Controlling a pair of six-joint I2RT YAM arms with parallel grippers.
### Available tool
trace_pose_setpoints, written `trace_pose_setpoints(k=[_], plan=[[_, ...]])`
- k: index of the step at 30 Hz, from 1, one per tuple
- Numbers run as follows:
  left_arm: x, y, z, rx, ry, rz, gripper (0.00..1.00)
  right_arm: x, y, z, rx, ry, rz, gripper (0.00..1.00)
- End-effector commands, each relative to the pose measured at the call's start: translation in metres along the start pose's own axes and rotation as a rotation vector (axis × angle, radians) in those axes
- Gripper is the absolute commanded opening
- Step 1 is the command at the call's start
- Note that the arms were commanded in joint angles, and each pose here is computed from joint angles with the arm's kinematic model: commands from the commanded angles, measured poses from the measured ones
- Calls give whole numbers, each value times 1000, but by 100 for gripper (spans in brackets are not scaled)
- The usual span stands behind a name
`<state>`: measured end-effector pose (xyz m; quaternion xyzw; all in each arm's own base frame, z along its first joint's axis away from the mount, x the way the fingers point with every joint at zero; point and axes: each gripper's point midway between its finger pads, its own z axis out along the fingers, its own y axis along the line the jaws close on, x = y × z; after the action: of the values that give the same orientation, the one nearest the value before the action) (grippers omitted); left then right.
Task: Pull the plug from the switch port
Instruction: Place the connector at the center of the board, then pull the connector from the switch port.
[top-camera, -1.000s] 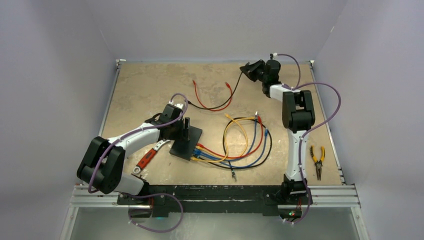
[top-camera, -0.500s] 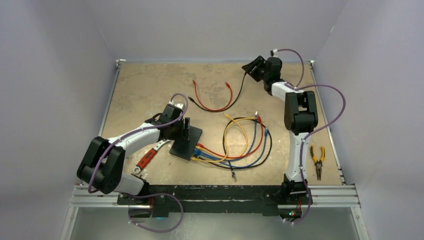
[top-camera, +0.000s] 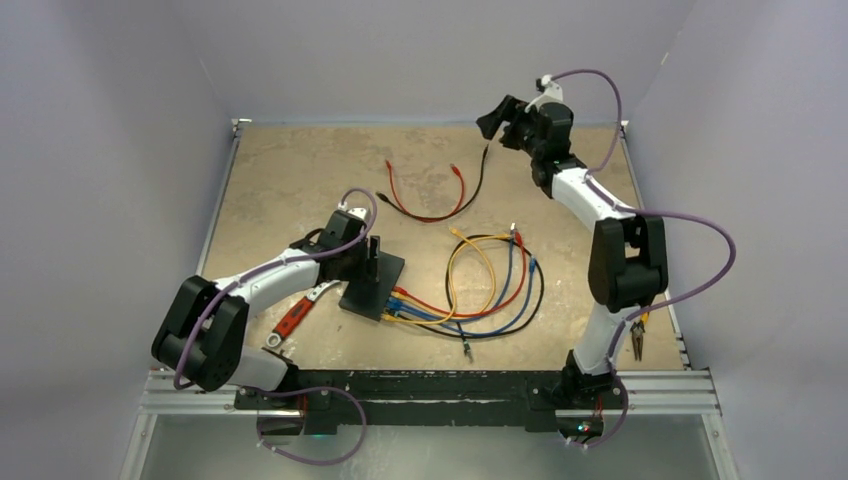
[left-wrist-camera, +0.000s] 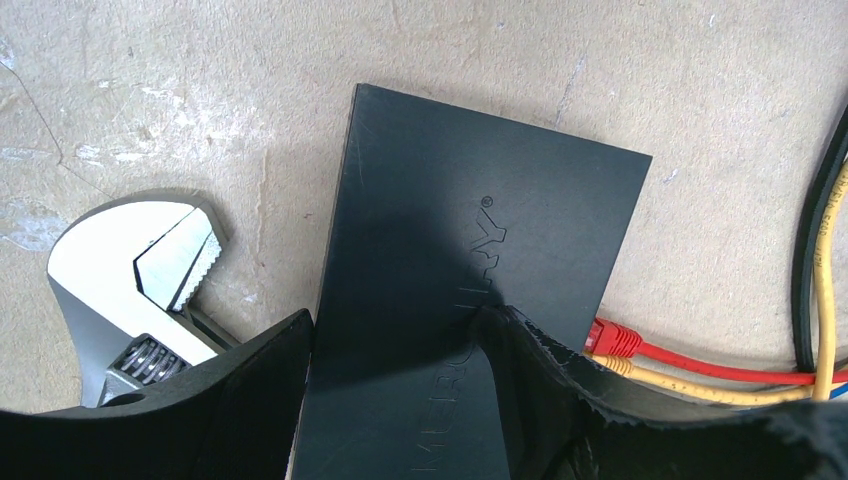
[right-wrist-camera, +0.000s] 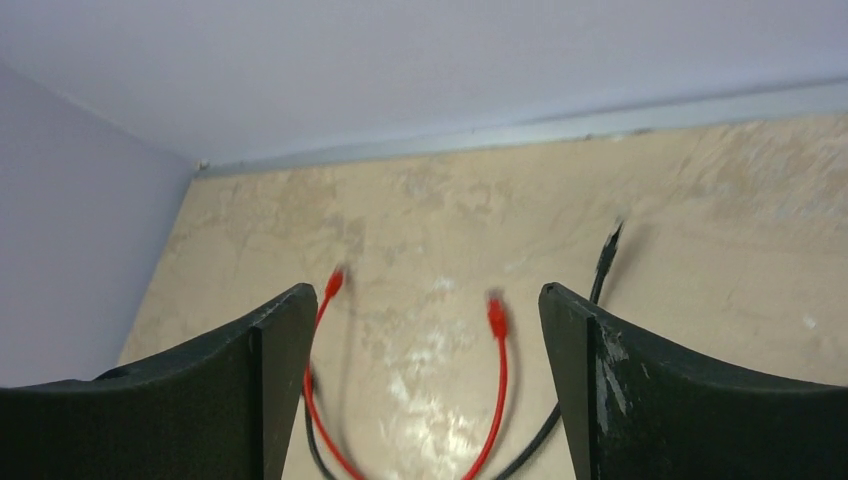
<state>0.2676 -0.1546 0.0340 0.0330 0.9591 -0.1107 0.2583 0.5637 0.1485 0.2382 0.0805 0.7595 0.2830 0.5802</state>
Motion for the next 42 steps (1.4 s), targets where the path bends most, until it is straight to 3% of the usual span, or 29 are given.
trace_pose_setpoints(k=[1, 10, 22, 35, 42], plan=[[24, 3, -2, -3, 63, 8, 63, 40, 20, -23, -55, 108, -65, 85], [20, 0, -7, 14, 31, -11, 64, 111, 64, -77, -209, 276, -78, 85], [12, -8, -14, 75, 9, -38, 69, 203, 82, -138, -338, 519, -69, 84], [13, -3, -12, 115, 25, -107, 71, 286, 121, -172, -467, 712, -51, 79], [23, -6, -7, 146, 51, -119, 70, 329, 123, -174, -521, 818, -19, 70]])
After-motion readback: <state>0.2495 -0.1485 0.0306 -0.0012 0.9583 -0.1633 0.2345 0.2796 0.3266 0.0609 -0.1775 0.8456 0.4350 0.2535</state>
